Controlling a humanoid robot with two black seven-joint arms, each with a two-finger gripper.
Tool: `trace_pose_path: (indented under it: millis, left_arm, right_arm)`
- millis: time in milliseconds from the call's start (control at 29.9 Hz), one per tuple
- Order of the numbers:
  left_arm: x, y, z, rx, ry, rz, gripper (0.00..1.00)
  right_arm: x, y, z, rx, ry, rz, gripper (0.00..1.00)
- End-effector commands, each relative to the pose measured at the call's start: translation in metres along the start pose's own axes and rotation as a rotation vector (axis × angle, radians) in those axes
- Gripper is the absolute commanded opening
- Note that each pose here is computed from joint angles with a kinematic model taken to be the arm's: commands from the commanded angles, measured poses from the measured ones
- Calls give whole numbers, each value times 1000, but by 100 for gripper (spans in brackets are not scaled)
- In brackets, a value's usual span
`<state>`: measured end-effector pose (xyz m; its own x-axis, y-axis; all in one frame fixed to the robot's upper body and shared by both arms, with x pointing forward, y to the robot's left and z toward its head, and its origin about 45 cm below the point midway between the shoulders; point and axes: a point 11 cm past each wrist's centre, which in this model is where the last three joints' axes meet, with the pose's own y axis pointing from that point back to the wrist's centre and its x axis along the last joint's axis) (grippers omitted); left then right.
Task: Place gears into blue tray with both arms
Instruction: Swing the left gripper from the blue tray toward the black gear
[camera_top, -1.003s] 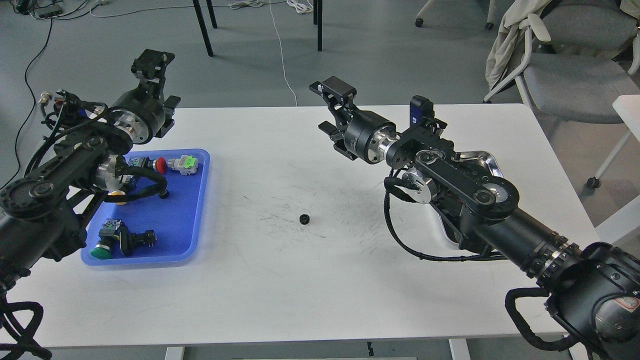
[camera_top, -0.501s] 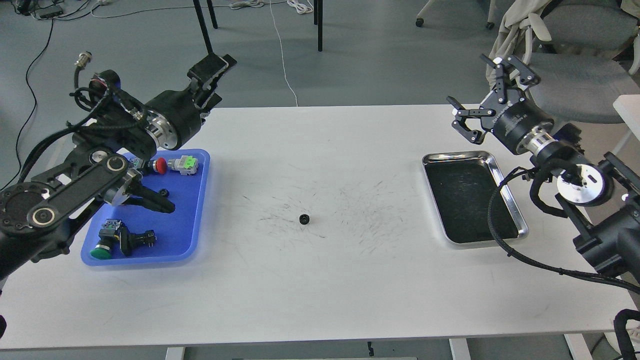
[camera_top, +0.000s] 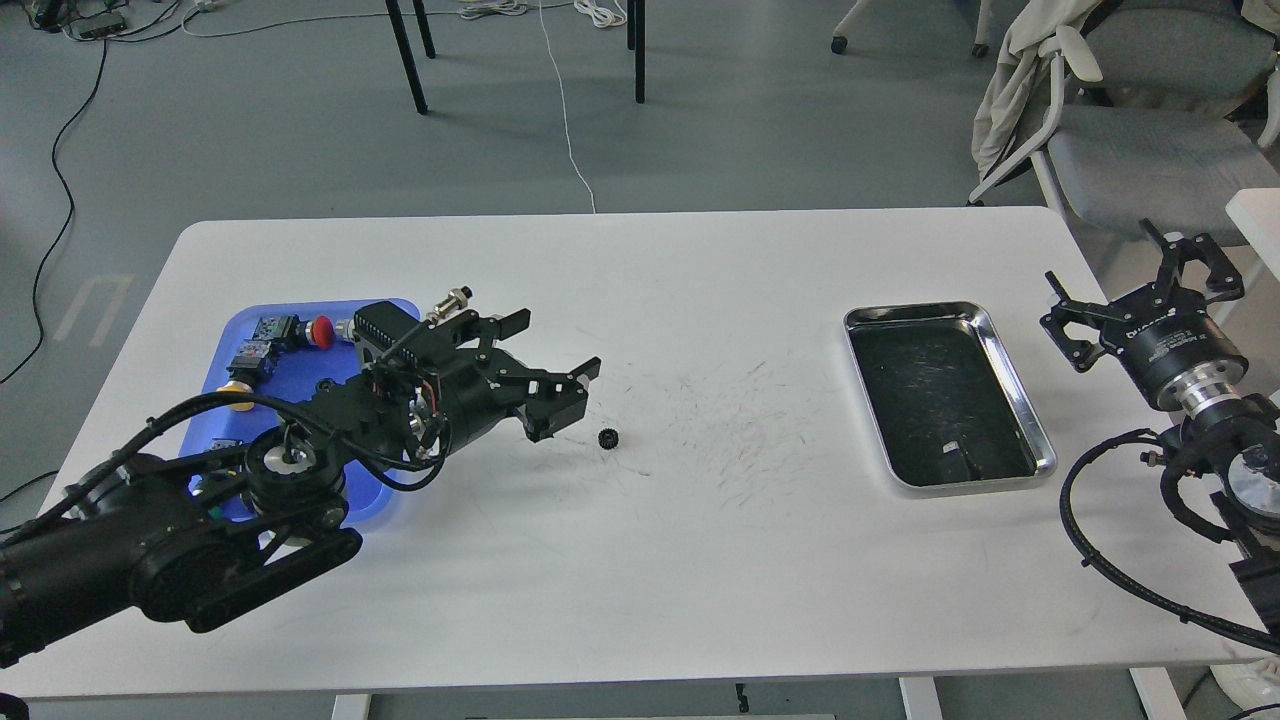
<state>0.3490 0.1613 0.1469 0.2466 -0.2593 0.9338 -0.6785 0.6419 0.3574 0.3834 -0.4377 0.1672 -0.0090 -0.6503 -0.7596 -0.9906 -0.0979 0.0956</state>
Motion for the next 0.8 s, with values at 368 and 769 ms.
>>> trace_pose_path:
  millis: [368, 769]
  left_arm:
    - [-61, -33, 54, -87, -16, -123, 94]
    - [-75, -32, 37, -36, -20, -145, 80]
  right_arm:
    - [4, 3, 4, -10, 3, 10, 96]
    - [9, 8, 9, -21, 2, 23, 96]
